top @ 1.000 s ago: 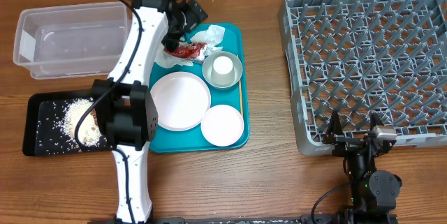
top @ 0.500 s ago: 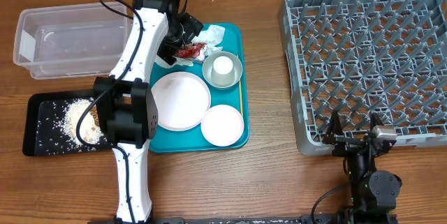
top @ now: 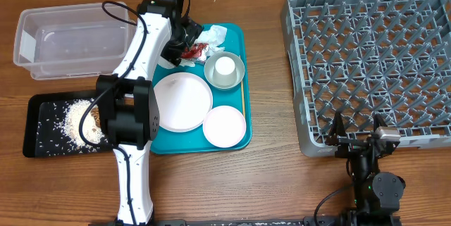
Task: Sort waste into correct bins and load items into the dishwasher
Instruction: 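Grasp the red wrapper on the teal tray with the left gripper, then carry the red wrapper left and drop it into the clear bin, then move the left gripper back and grasp a white tissue on the tray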
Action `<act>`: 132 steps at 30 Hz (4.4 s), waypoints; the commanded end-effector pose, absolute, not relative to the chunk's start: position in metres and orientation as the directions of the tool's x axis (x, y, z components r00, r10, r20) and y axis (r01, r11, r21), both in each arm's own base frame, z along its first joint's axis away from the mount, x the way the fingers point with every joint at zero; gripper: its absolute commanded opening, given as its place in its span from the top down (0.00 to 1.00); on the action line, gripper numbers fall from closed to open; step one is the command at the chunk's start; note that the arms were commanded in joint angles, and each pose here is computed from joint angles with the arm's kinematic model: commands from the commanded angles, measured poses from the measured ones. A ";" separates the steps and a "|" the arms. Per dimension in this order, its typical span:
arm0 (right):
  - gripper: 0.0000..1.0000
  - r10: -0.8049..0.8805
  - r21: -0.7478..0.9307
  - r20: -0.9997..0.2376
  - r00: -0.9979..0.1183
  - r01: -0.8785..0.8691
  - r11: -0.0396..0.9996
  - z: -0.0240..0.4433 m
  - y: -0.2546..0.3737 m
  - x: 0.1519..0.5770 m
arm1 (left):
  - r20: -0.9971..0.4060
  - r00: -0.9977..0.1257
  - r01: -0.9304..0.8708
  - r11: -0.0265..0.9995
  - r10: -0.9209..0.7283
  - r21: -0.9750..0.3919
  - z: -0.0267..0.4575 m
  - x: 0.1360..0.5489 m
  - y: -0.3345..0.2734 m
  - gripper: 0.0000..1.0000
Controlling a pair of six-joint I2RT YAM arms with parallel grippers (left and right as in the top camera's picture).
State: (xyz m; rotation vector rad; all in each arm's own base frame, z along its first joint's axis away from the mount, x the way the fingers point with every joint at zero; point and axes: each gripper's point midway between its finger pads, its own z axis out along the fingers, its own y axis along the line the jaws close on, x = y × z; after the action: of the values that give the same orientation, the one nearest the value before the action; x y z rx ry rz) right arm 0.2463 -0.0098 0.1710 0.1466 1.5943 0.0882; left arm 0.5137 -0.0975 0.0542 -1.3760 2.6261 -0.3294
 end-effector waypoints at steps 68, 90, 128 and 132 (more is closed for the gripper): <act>0.00 0.145 0.144 -0.989 -0.019 0.037 0.989 0.170 -0.009 0.246 | -0.175 -0.358 -0.831 0.398 -0.917 -0.390 0.175 0.503 0.045 0.96; 0.00 0.145 0.144 -0.989 -0.019 0.037 0.989 0.170 -0.009 0.246 | -0.189 -0.257 -0.842 0.315 -0.948 -0.438 0.178 0.489 0.167 0.00; 0.00 0.145 0.144 -0.989 -0.019 0.037 0.989 0.170 -0.009 0.246 | -0.317 -0.871 -0.374 0.925 -0.374 -0.064 0.070 0.527 -0.066 0.16; 0.00 0.145 0.144 -0.989 -0.019 0.037 0.989 0.170 -0.009 0.246 | -0.288 -0.880 -0.380 0.924 -0.377 -0.046 0.048 0.526 -0.064 0.19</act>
State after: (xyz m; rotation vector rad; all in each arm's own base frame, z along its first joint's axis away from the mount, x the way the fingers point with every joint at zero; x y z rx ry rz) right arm 0.2463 -0.0098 0.1711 0.1466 1.5939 0.0882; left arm 0.5215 -0.0714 0.0551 -0.5721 2.7932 -0.0275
